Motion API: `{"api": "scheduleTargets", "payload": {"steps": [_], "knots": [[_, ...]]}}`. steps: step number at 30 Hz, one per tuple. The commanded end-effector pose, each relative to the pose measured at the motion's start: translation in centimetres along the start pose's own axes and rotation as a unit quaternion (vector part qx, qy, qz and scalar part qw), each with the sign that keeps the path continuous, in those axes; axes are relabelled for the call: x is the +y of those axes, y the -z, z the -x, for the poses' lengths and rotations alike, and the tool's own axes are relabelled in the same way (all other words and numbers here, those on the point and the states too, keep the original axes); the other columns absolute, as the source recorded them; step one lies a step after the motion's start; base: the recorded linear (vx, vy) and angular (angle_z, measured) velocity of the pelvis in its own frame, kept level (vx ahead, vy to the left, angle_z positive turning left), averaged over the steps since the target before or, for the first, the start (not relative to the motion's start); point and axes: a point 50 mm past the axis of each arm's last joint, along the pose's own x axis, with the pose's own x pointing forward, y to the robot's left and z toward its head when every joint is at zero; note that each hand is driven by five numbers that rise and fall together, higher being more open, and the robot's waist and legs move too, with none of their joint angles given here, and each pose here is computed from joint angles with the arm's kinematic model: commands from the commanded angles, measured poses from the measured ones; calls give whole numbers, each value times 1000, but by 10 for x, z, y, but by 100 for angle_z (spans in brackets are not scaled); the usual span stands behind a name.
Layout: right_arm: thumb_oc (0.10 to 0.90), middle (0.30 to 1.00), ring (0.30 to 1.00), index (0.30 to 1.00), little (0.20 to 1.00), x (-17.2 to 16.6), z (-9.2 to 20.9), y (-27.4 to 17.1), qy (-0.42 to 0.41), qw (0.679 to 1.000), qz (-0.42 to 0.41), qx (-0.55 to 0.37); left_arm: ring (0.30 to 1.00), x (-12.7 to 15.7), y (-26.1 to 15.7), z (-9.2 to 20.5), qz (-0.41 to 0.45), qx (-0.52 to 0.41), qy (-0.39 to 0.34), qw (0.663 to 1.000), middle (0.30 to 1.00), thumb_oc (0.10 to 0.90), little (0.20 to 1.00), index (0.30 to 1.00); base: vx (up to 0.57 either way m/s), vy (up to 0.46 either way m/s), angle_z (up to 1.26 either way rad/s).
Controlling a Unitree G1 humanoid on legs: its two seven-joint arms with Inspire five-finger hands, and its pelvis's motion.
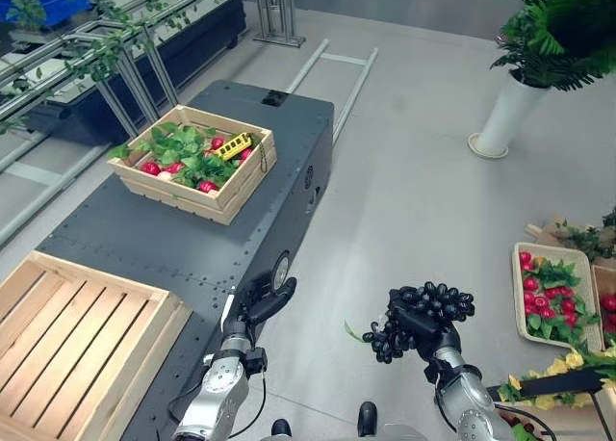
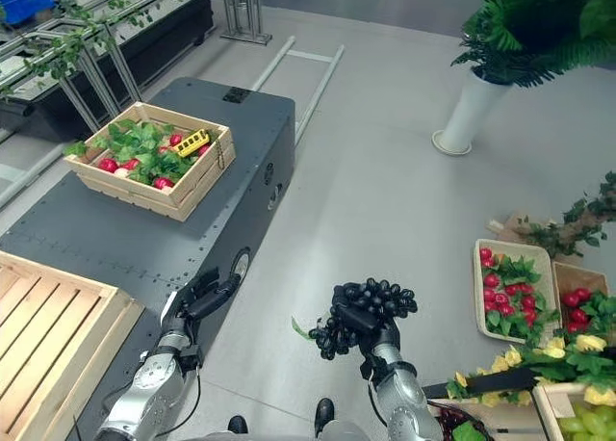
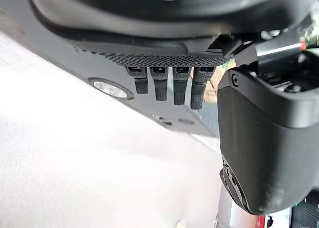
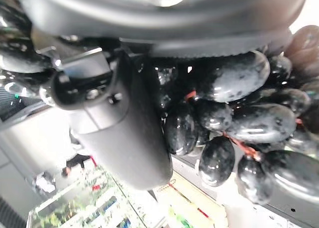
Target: Pick up the fruits from the basket on one side to the basket on the other side
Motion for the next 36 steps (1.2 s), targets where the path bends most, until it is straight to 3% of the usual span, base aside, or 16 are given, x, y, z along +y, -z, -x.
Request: {"api": "scheduleTargets", "payload": {"steps": [1,6,11,20,31,36], "knots": [[400,300,300,300,300,37,-14,-30,-102,993,-13,-66,900,2,-28,-8,10,-65,-13,998,900,800,900,900,-48,-28,-38],[400,300,300,300,300,48,-23,-25,-154,988,11,-25,900,13,-16,9,17,-63,-52,997,900,800,900,900,23,109,-115],[400,300,300,300,300,52,-23,-24,-138,990,8,-37,900,16,-29,-1,-7,-76,-48,996,900,800,900,900,17,212,-146],[400,300,300,300,300,47,-14,-7,-161,987,22,8,900,26,-35,-7,-13,-90,-58,994,900,800,900,900,23,137,-14],[400,300,300,300,300,37,-7,10,-148,988,14,53,900,13,-34,-6,-47,-96,-21,994,900,800,900,900,-21,116,-22],[400,300,300,300,300,41,-9,13,-165,984,-4,70,900,36,-41,-1,-63,-115,-69,989,900,800,900,900,-68,33,-91]]}}
